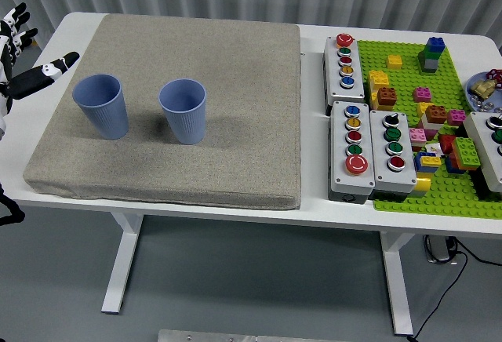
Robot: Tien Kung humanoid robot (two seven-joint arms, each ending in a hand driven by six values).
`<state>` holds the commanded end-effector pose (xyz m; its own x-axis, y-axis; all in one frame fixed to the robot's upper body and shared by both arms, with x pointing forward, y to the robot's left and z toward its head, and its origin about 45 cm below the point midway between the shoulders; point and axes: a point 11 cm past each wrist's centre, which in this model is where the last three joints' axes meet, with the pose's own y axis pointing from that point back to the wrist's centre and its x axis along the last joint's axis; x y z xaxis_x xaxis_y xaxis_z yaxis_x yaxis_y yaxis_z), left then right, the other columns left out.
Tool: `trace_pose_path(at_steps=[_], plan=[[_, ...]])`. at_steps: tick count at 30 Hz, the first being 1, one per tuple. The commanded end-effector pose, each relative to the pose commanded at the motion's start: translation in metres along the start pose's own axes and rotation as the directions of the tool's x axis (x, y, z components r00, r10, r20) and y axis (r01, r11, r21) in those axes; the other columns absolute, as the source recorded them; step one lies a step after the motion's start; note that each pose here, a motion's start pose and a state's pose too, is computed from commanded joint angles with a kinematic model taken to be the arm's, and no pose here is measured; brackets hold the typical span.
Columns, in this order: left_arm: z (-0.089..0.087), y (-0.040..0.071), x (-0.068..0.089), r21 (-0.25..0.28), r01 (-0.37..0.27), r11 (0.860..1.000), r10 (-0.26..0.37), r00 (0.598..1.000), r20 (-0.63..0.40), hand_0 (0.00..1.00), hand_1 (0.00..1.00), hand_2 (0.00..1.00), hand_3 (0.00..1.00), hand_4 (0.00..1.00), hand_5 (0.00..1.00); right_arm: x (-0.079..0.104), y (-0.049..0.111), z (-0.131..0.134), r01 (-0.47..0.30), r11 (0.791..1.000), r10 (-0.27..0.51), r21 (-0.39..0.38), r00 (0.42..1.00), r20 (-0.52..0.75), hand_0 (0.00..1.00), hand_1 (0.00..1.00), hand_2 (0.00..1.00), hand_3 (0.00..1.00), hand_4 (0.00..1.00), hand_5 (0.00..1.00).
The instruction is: Pick cup pour cup place
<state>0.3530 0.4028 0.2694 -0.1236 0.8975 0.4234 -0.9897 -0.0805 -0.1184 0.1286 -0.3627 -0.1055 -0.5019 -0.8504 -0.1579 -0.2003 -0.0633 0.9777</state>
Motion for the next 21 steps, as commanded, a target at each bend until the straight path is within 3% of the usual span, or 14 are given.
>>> trace_pose_path(at_steps=[8,14,21], plan=[[-0.024,0.022,-0.007,0.068,0.063,0.996,-0.064,0.998,0.020,0.900,0.903,0.998,0.998,0.974,0.365,0.001,0.000,-0.001,0.001,1.000,-0.001,0.002,1.000,0.000,0.745,0.715,0.774,0.614,0.170,0.213],[-0.044,0.036,-0.025,0.123,0.119,0.985,-0.121,0.993,0.010,0.899,0.903,0.998,0.998,0.973,0.373,0.001,0.001,-0.002,0.001,1.000,-0.001,-0.001,1.000,-0.008,0.745,0.715,0.774,0.614,0.171,0.213],[-0.063,0.045,-0.041,0.170,0.155,0.973,-0.155,0.988,-0.013,0.895,0.902,0.998,0.998,0.974,0.384,-0.002,0.000,-0.002,0.006,1.000,-0.006,-0.001,1.000,-0.007,0.745,0.714,0.774,0.614,0.170,0.214]])
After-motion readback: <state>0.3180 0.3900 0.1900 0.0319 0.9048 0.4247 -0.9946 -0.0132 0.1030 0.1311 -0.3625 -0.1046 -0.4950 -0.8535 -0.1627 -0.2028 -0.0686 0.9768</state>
